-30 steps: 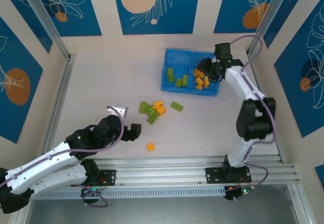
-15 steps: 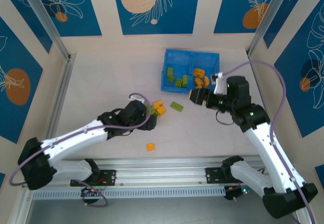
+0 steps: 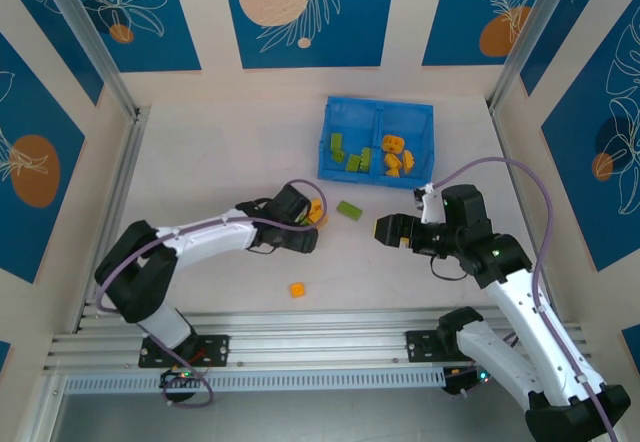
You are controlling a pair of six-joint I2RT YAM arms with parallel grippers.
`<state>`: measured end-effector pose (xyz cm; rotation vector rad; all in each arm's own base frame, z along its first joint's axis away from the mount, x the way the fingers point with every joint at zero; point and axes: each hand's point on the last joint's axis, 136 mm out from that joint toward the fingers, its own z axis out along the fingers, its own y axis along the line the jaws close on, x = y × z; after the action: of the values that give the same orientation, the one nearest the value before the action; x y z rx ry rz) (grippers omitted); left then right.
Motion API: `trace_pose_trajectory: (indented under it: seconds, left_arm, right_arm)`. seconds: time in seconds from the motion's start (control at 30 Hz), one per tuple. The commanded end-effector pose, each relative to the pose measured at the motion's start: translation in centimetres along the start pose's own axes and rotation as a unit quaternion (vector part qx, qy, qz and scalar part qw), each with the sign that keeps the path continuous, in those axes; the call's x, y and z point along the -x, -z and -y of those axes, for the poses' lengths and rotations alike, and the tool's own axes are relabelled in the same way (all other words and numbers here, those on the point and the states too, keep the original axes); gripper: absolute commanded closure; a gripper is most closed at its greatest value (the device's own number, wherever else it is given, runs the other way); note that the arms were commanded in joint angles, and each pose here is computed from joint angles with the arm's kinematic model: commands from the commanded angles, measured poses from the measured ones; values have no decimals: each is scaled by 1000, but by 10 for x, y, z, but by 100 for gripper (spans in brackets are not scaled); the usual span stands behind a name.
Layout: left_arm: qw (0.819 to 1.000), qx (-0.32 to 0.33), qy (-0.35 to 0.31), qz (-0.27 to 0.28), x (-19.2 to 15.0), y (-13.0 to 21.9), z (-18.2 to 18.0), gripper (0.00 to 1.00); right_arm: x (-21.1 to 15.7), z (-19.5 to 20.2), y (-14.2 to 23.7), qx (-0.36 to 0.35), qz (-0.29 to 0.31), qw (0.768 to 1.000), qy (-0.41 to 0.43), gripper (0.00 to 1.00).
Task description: Sort the legos into containers by color
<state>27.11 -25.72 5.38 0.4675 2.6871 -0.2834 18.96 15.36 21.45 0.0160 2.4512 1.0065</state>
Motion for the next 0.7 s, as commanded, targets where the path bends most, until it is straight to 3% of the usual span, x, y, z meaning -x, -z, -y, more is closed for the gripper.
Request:
trace_pose_trajectory:
  seconds: [0.0,0.13,0.3,0.67]
  left_arm:
    - [999,-37,-20,12,17,-8,17,22]
    - [999,-30,-25,3,16,-23,17,25]
    - [999,-23,-39,-5,16,-32,16,36]
    - [998,8,-61,-13,4,-15,14,64]
  right_arm:
    - [-6,3,-6,-2,-15,1000,-4,12]
    - [-5,5,-6,-10,-12,1000,-7,12]
    - [-8,9,-8,-17,-16,1000,-14,12]
    - [-10,8,-11,-12,-19,1000,-21,12]
